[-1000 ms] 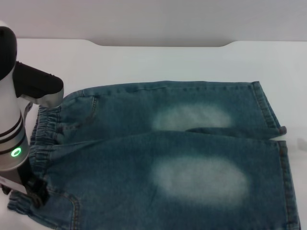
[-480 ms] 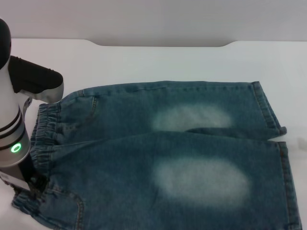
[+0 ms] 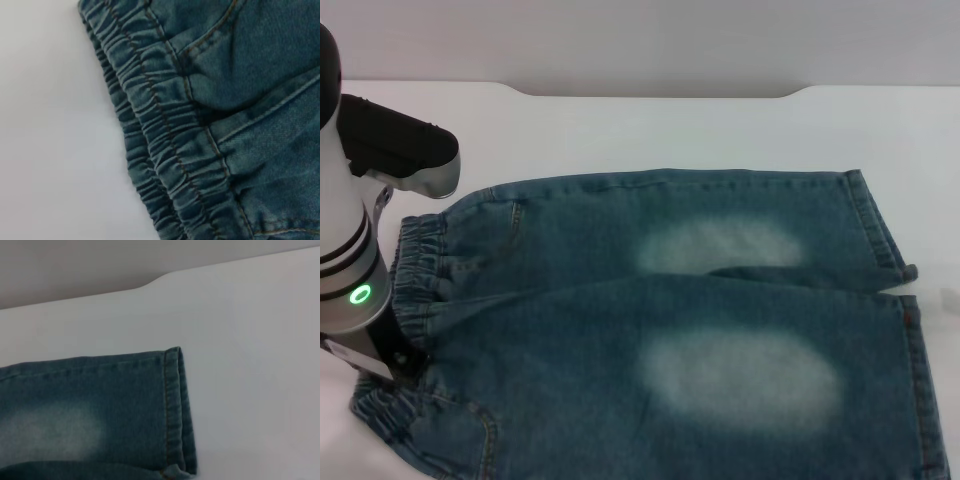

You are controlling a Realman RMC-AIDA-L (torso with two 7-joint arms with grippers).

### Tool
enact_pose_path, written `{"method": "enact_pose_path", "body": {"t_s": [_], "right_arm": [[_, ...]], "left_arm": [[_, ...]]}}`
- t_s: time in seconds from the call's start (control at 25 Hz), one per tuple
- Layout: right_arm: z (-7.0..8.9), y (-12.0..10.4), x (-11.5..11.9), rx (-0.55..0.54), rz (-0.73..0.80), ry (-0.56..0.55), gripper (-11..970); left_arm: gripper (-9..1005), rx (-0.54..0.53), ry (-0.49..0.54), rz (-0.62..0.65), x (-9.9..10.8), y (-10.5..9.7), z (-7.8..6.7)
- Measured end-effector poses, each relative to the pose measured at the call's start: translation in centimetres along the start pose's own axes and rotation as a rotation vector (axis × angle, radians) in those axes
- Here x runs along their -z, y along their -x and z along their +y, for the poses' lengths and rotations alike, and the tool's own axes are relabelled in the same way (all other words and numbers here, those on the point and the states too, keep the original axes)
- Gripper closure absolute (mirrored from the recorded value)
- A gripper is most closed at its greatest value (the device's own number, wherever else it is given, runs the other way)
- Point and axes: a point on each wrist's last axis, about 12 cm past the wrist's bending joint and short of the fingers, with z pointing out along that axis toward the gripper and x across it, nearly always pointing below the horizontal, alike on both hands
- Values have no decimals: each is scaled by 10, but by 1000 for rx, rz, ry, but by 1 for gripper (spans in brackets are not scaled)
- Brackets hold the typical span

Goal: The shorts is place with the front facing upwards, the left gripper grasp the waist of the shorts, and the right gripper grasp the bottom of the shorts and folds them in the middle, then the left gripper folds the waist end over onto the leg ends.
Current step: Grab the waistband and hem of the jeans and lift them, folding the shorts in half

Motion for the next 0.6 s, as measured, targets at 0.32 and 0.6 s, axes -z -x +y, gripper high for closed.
{"method": "enact_pose_path", "body": {"t_s": [0.32, 0.6], "right_arm": [[0, 0, 0, -1, 1, 0, 231], [4, -1, -2, 2, 4, 27, 231]], "left_arm": [[974, -4, 0, -32, 7, 0, -1], [975, -6, 2, -46, 12, 0, -2]]}}
